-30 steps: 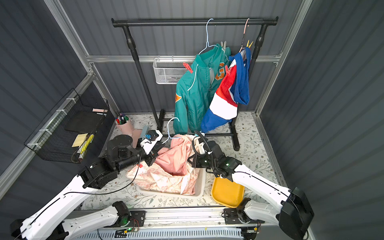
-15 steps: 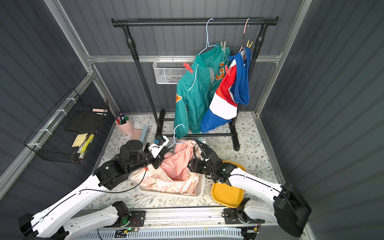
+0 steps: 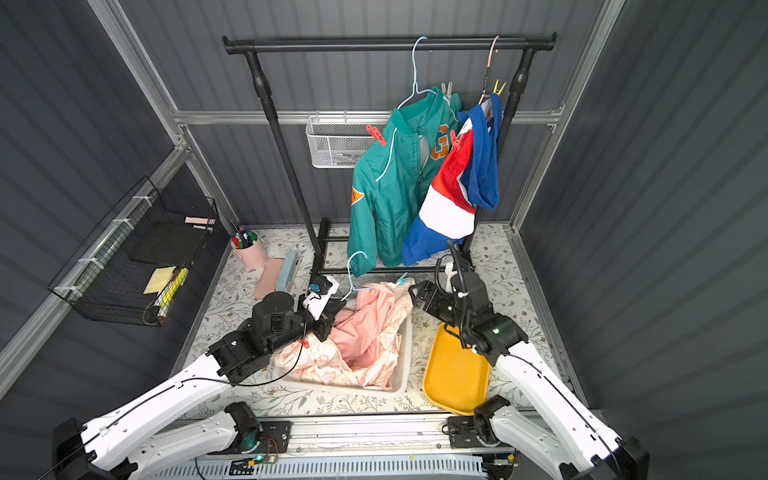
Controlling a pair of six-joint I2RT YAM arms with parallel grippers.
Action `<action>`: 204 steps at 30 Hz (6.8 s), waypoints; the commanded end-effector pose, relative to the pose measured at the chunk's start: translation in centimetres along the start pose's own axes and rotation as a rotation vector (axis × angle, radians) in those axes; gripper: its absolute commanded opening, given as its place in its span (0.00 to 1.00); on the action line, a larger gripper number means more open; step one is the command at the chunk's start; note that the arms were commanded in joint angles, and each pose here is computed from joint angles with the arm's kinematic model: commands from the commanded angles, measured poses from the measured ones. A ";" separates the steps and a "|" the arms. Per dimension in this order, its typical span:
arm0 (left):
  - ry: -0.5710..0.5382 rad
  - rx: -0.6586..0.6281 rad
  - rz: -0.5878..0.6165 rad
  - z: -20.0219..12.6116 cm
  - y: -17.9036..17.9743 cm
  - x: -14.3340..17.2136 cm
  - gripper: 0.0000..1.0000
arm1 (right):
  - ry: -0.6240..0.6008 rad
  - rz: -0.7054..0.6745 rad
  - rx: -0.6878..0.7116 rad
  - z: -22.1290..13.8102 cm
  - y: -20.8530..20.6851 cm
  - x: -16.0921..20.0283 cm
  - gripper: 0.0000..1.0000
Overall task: Remove the clothespins securing jackets to the hanger
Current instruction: Remove the clothespin from the hanger, then move the storage box to the center of the board, then place the clothespin in the storage box, then adjust the hanger.
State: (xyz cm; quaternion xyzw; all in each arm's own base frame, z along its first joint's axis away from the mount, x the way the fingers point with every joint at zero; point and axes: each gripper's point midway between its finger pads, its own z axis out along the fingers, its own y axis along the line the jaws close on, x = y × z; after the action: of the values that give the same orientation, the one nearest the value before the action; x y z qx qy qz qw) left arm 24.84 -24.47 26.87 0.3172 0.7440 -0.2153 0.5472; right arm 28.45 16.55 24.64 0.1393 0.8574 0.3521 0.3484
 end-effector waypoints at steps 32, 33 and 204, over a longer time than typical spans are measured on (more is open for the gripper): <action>-0.107 -0.072 -0.056 2.1 -8.0 2.1 0.00 | 0.065 0.093 0.231 5.3 -1.9 -2.5 0.58; -0.104 -0.069 -0.066 2.2 -8.2 2.3 0.00 | 0.064 0.096 0.232 5.4 -1.9 -2.5 0.56; -0.130 0.091 -0.423 -3.5 -1.3 -6.0 0.83 | -0.088 -0.729 -0.217 3.2 10.4 3.2 0.00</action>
State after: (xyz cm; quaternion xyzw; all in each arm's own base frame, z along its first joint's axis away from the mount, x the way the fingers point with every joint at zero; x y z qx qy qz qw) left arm 23.23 -25.69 34.55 0.1979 0.7113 -0.3630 0.5684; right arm 28.07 27.80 29.11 -0.2067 0.7845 0.3061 0.4982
